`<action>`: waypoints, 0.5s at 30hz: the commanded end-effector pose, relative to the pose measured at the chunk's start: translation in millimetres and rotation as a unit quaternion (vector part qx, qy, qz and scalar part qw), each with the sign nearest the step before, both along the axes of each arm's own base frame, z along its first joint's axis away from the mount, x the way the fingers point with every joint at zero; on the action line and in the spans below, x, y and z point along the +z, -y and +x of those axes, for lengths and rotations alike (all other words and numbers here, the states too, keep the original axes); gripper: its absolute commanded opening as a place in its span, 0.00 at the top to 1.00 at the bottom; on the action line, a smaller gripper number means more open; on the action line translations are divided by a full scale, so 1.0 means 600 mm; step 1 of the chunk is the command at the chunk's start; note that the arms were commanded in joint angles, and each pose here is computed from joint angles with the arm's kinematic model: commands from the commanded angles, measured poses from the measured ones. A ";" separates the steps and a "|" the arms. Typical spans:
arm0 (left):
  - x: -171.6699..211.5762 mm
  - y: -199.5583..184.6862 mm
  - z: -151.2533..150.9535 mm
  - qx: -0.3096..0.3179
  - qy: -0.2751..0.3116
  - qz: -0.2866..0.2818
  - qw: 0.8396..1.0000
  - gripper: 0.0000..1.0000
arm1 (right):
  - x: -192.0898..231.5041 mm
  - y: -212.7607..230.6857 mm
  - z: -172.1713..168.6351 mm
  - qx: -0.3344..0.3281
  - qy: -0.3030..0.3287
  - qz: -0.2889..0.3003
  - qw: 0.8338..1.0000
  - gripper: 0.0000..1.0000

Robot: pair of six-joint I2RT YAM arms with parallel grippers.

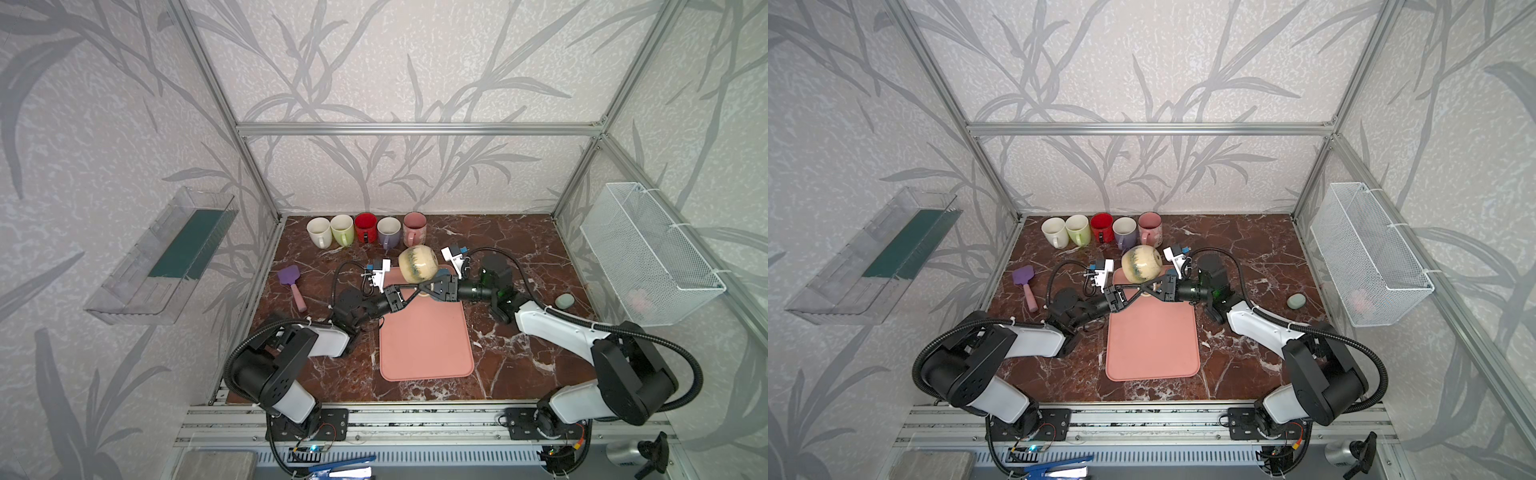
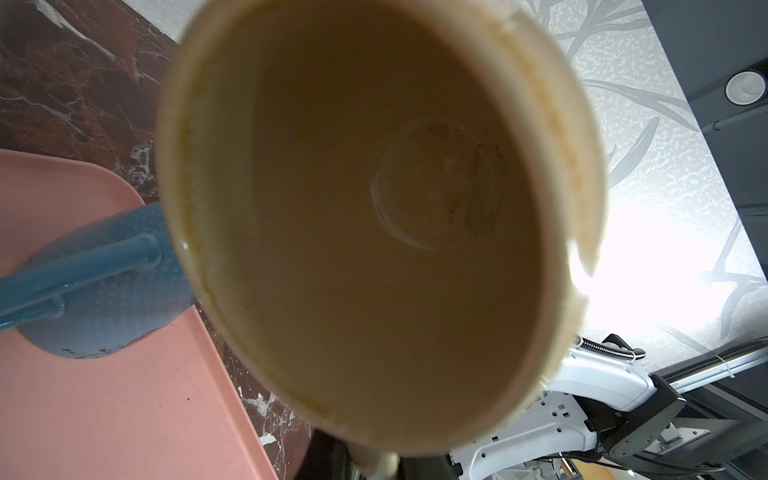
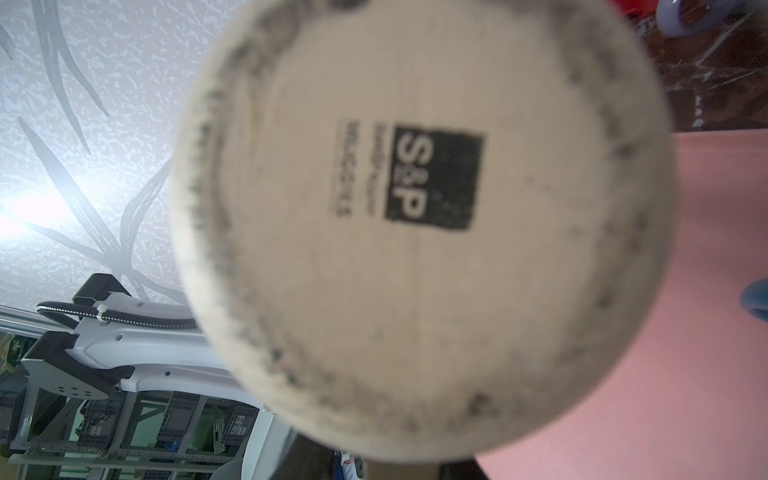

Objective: Turn the mug right side up
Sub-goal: 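Close the left gripper on the cream mug's rim and open the right gripper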

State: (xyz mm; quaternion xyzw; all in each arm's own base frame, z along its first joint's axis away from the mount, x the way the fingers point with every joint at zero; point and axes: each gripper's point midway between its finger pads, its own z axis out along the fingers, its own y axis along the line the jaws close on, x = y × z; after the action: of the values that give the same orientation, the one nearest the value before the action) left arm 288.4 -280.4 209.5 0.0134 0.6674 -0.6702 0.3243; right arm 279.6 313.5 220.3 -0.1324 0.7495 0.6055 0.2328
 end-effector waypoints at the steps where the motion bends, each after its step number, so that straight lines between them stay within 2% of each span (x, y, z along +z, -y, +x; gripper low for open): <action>1: 0.052 -0.009 -0.009 0.009 0.064 -0.022 0.998 1.00 | 0.064 -0.006 -0.016 0.026 0.061 0.023 0.998 0.65; 15: 0.048 -0.020 -0.010 0.018 0.064 -0.019 0.998 1.00 | 0.057 0.006 -0.010 0.010 0.064 -0.001 0.998 0.62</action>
State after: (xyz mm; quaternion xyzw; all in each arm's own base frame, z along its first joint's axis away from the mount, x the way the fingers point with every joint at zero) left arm 284.6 -275.7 207.1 0.0138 0.6706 -0.6650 0.3284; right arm 273.3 309.9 219.2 -0.1494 0.7596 0.5881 0.2341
